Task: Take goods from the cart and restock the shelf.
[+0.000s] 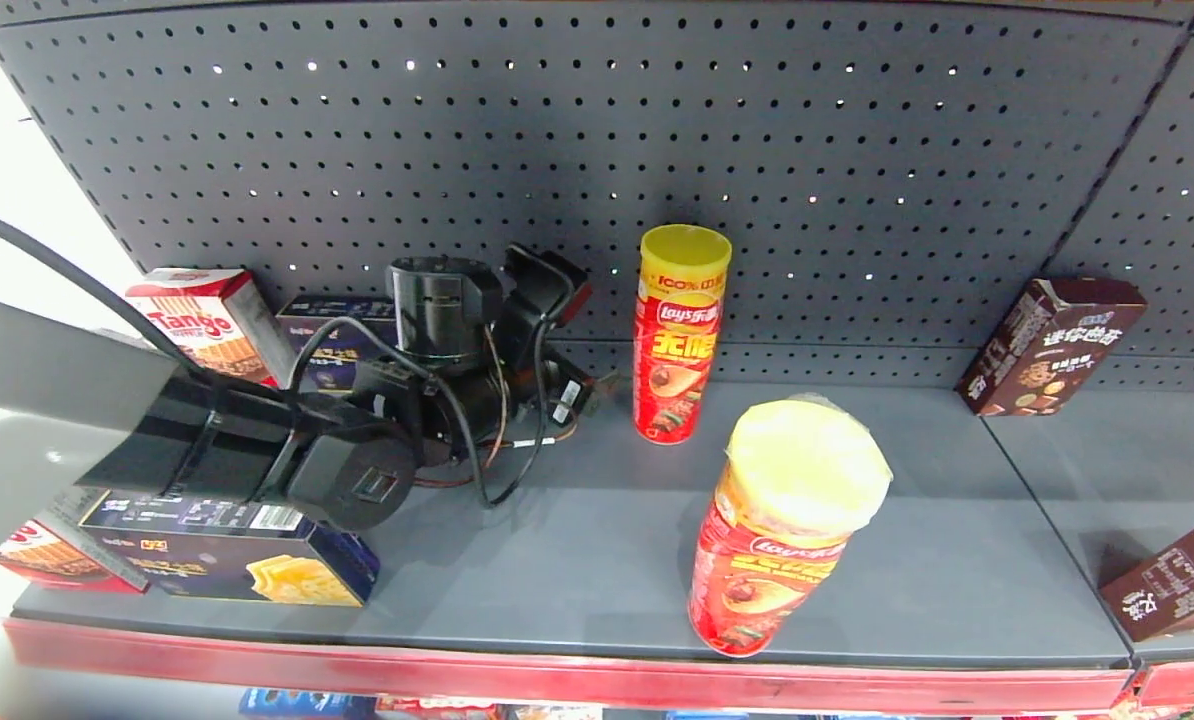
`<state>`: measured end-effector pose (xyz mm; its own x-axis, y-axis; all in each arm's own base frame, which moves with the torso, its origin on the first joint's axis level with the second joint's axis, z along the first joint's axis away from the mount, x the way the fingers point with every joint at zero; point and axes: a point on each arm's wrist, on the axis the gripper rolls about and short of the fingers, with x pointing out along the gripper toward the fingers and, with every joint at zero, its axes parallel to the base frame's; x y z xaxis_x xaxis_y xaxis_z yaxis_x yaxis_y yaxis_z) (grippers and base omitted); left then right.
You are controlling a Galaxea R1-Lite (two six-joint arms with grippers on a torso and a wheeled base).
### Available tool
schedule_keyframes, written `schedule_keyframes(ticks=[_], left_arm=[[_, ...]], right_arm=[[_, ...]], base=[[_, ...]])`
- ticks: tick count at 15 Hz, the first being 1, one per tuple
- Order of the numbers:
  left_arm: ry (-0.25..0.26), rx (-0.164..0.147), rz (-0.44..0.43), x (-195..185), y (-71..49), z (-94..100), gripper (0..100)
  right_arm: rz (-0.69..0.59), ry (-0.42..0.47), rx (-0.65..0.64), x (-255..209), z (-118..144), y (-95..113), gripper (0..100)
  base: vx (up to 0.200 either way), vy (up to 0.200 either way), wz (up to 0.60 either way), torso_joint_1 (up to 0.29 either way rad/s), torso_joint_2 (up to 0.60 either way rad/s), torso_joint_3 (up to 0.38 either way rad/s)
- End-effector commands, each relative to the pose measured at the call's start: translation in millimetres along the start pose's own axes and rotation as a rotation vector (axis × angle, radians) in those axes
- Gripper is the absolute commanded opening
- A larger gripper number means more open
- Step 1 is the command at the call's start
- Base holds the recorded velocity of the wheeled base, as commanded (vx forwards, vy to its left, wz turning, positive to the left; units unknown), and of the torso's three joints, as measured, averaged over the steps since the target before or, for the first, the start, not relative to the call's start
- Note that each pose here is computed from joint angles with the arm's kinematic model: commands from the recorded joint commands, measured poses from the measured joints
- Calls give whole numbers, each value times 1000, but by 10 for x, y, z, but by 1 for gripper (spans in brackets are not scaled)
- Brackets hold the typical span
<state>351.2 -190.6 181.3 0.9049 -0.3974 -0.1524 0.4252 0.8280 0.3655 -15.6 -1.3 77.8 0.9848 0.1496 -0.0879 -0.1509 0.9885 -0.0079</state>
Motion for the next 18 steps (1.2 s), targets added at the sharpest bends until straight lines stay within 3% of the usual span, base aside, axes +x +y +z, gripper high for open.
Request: schedule_keyframes(ticks=[1,4,6,9,11,15,16,17,18], left_arm=[[-27,-3,88,-327,132,229,100],[3,-6,187,-788,196,284,100],[10,-4,171,-1068,144,188,100],[-46,23,173,-1260,118,104,100],[-72,-1,179,-1479,159,135,100],[-72,-7,179,-1596,174,126,100],[-74,-10,179,-1600,175,129,100],[-72,-19,178,-1610,172,118,100],[-72,-18,173,-1606,170,116,100]], right_arm=[[1,1,0,1,1,0,100],[1,1,0,1,1,0,100],[1,1,0,1,1,0,100],[1,1,-2,1,1,0,100],[1,1,0,1,1,0,100],[-20,-8,13,-1,7,0,100],[-20,-77,31,-43,194,0,100],[-16,-126,141,-59,727,-7,100],[-3,-94,217,50,986,-12,100]], base=[[0,0,0,0,0,0],[0,0,0,0,0,0],[0,0,0,0,0,0],[0,0,0,0,0,0],[0,0,0,0,0,0],[0,0,0,0,0,0],[0,0,0,0,0,0],[0,0,0,0,0,0],[0,0,0,0,0,0]])
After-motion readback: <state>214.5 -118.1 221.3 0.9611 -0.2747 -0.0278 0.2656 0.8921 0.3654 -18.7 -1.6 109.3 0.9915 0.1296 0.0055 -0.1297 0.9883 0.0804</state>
